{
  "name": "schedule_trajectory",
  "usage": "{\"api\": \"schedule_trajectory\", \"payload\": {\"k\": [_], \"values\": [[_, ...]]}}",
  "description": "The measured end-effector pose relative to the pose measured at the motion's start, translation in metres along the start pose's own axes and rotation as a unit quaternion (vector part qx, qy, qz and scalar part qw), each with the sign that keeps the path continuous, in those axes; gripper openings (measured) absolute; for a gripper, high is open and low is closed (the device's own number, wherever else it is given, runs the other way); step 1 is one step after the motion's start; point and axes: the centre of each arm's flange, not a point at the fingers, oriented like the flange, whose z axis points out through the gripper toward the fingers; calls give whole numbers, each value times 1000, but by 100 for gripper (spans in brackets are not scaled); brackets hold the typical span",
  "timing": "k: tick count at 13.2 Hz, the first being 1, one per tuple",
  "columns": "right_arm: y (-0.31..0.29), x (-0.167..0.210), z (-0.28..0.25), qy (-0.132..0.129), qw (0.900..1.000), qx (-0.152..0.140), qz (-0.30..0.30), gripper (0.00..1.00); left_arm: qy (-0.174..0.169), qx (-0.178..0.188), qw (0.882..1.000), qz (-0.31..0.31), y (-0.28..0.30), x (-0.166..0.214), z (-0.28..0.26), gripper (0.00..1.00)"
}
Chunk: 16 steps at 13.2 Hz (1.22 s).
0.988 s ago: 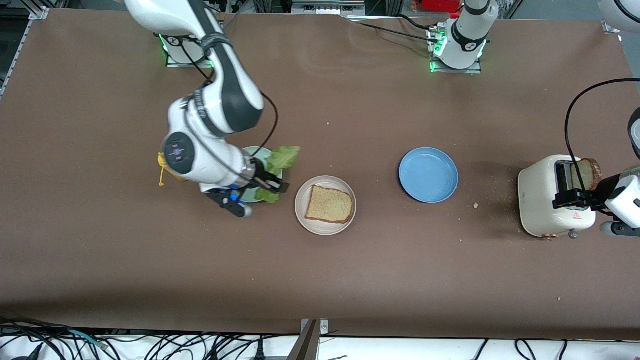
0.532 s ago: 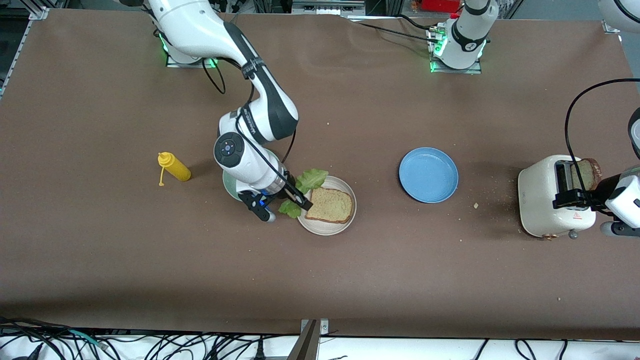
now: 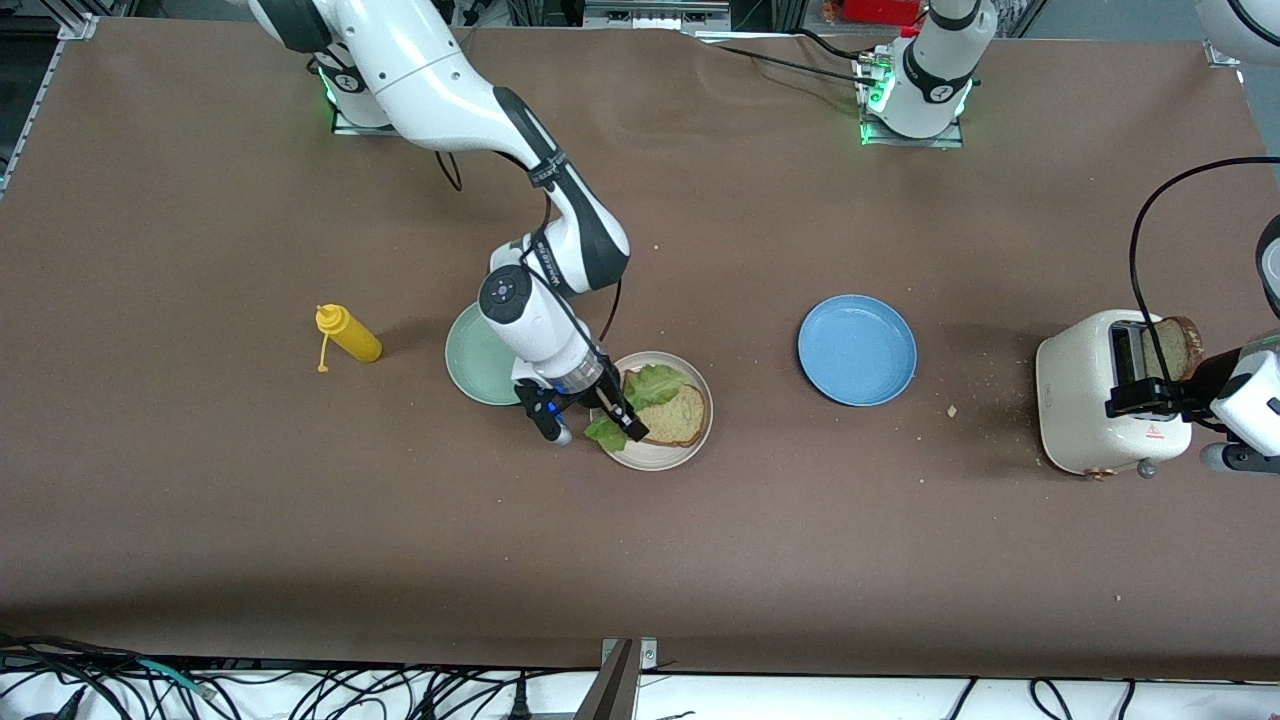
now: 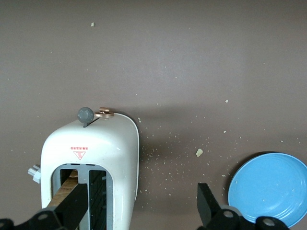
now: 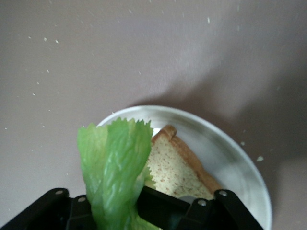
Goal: Make sandwich in beige plate with both arms
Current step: 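Lower the lettuce onto the bread and open the right gripper, then withdraw the right gripper from the plate back beside the mustard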
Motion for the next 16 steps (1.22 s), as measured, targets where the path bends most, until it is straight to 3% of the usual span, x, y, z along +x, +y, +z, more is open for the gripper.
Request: {"api": "schedule_trajectory", "payload": {"k": [5,8,14,15,16], "values": [[10,-15,19,-5,1000,-1,15,0,0,0,1000,0,0,0,0,100],[8,-16,17,-6,1000,1,14,26,0,0,1000,0,0,0,0,100],[-2,-21,11,-15,1000,-5,17,91,0,0,1000,0,0,0,0,100],[-6,-23,7,-21,999,-13,20,100,0,0,1000,0,0,0,0,100],[-11,-23,2,-26,999,-22,21,100,0,0,1000,0,0,0,0,100]]}}
